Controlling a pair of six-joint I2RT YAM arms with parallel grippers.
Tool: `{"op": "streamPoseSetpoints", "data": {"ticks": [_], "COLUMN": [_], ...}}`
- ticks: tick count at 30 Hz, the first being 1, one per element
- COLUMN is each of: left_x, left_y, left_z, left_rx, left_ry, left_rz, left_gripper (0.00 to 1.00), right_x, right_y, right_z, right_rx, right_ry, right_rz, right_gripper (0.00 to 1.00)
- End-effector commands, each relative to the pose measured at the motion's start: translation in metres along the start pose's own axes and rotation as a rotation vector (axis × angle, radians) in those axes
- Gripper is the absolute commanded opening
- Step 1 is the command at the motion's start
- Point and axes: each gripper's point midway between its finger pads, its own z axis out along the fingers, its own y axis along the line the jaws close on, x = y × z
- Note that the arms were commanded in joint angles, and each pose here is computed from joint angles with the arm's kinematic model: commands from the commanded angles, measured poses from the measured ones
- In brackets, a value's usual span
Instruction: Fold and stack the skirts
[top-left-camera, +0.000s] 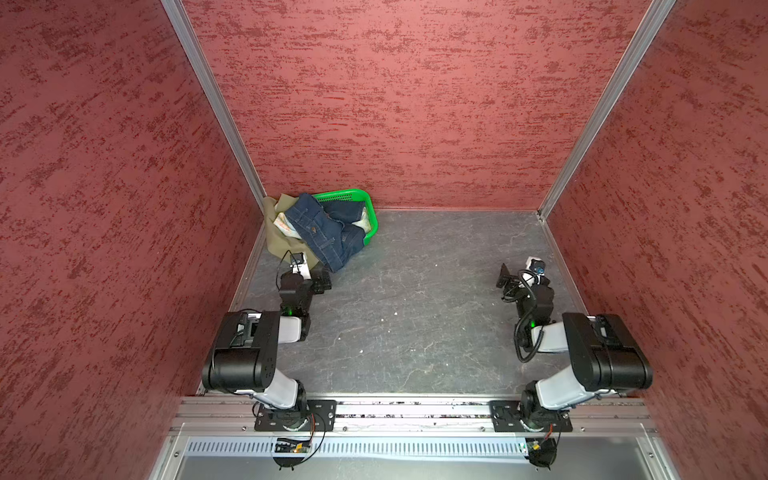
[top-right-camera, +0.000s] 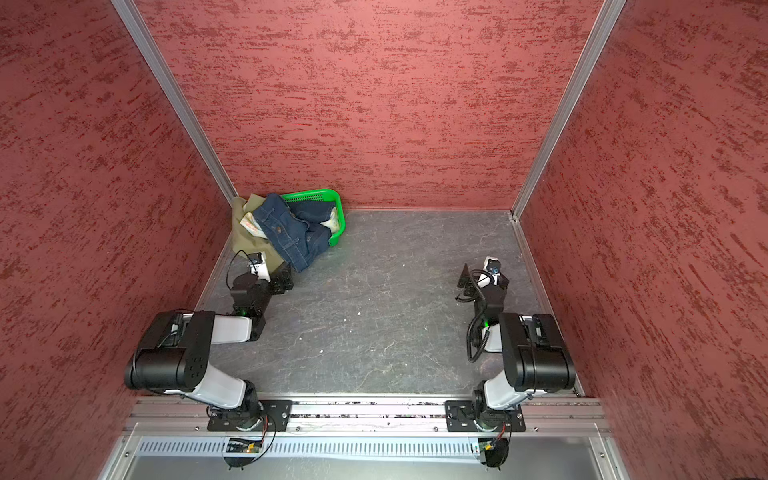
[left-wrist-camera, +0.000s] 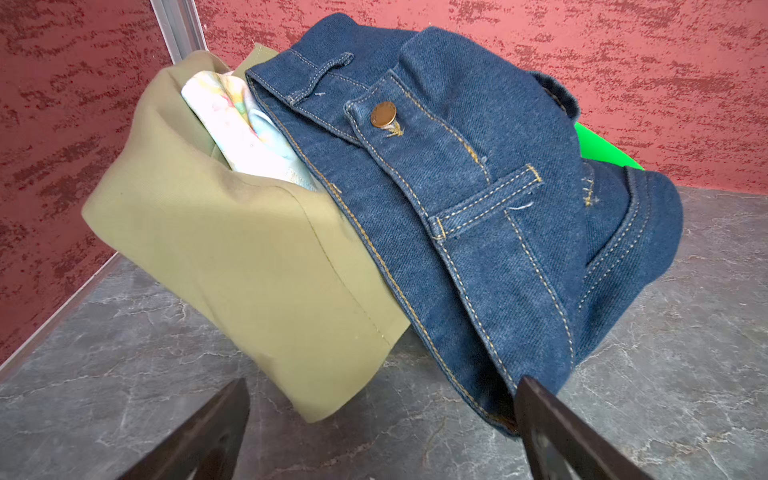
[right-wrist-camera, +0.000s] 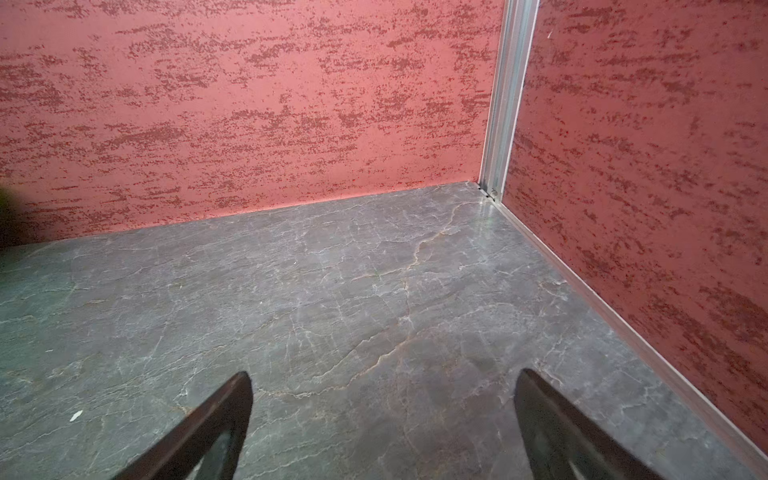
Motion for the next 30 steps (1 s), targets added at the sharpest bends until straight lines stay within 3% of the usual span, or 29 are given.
{"op": "streamPoseSetpoints", "data": {"ticks": [1, 30], "left_x": [-0.0054, -0.0054], "left_y": [-0.0023, -0.0016], "left_z": [0.0009, 0.0008], "left_rx": [0.015, 0.025], "left_ry": [-0.017, -0.016], "left_rz": [0.012, 0.002], "left_gripper": [0.99, 0.99], "right_x": [-0.0029, -0.0039], "right_y": [0.0035, 0.0031], "right_z": [0.0012, 0.0016], "right_rx": [-0.015, -0.01], "right_ry": [-0.009, -0.011], "right_rz": [-0.008, -0.009], "right_gripper": [0.99, 0.99]}}
